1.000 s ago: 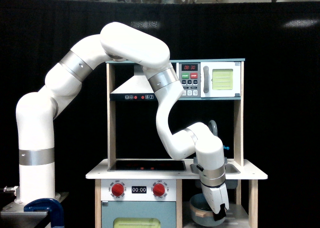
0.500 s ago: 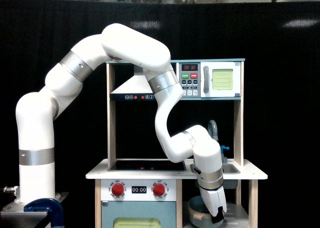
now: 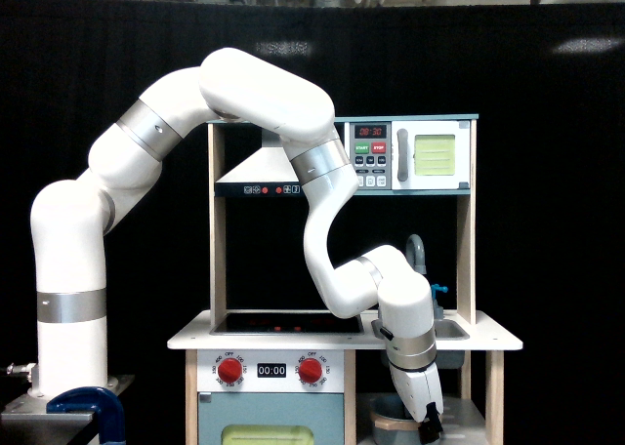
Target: Put the bowl inside the kitchen cabinet
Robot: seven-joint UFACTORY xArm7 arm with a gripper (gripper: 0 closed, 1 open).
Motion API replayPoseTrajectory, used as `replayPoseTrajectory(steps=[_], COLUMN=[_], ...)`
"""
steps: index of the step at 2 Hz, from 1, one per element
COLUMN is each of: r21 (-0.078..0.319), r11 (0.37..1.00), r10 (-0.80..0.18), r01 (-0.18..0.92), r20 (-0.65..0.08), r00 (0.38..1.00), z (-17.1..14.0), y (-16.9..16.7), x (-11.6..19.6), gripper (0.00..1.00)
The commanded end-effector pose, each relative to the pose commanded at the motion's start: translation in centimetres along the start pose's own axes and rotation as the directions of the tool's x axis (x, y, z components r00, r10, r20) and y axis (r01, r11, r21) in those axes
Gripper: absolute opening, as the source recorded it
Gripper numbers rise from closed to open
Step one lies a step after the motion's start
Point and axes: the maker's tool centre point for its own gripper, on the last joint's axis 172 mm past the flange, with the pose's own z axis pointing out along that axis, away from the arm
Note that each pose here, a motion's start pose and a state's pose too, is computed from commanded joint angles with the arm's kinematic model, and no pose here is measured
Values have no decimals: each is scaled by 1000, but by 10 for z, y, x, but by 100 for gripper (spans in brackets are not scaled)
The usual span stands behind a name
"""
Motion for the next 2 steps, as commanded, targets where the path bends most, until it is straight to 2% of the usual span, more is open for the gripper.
replayPoseTrajectory(steps=[1, 2], r21=[0, 0], r11=[1000, 1000], r10=[0, 0], r01=[0, 0], r20=[0, 0], r00=[1000, 1000], z=[-6, -28], y=[1, 6], x=[4, 4], gripper=[100, 100])
